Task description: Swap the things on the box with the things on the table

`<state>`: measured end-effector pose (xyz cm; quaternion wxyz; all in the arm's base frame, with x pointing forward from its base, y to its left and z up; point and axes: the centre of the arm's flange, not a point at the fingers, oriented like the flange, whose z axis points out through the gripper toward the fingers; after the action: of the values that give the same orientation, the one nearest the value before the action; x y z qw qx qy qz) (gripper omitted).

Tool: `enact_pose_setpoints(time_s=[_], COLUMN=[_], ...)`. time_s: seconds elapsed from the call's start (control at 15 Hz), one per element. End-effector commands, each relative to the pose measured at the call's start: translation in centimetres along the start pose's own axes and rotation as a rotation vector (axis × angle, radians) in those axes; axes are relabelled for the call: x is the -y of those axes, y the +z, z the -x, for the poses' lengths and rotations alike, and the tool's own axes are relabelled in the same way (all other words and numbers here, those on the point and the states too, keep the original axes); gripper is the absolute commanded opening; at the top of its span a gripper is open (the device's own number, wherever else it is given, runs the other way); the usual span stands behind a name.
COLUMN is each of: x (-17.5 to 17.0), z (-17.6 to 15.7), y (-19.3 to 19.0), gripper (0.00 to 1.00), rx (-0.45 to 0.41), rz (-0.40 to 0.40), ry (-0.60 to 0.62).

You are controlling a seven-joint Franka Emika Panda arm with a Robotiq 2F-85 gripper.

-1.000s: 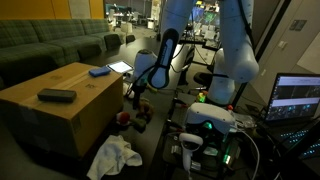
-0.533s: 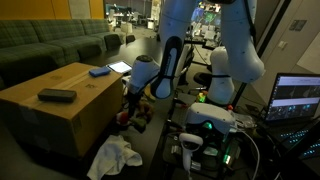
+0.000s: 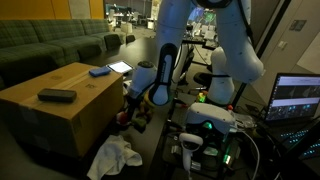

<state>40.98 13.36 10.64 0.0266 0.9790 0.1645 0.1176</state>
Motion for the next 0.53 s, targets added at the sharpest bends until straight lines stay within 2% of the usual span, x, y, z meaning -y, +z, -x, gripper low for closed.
enact_pose_setpoints(time_s=[0.0, 0.47], x=[-1.2, -2.9], z=[-1.0, -3.0], y=[1.9, 5.2], gripper=[1.0, 1.0], rx=[-0.049, -0.045], rz=[-0.04, -0.122], ry=[0.061, 0.116])
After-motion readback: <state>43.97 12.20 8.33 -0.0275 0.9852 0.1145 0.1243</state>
